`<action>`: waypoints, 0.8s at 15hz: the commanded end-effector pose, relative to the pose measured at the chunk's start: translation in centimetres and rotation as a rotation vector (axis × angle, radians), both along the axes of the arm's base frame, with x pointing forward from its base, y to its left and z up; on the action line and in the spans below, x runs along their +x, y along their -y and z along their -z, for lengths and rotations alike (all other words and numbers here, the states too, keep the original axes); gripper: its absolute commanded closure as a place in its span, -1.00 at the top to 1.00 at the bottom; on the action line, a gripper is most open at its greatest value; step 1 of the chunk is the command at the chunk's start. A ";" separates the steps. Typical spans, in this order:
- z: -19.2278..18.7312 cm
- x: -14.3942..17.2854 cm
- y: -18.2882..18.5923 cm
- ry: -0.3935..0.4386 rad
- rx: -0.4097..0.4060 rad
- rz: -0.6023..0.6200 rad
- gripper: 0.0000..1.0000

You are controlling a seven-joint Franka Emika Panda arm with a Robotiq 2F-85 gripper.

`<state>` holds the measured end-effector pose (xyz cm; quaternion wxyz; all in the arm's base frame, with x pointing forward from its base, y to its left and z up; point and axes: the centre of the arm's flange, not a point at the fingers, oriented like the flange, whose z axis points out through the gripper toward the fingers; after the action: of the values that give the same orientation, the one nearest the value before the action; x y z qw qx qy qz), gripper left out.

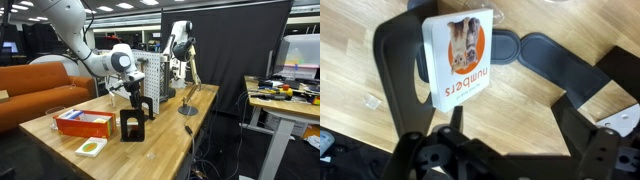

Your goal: Remove the book that's slightly open and put it on the black thing nearest to the box

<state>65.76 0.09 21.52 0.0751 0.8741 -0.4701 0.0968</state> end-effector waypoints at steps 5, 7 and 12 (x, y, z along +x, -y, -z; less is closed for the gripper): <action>-4.4 -0.5 0.4 0.062 -0.080 -0.057 1.00; -7.1 -1.0 0.4 0.092 -0.132 -0.090 1.00; -13.1 -0.4 0.2 0.153 -0.191 -0.143 1.00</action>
<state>65.32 -0.06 34.70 0.1150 0.8842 -0.3995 0.2131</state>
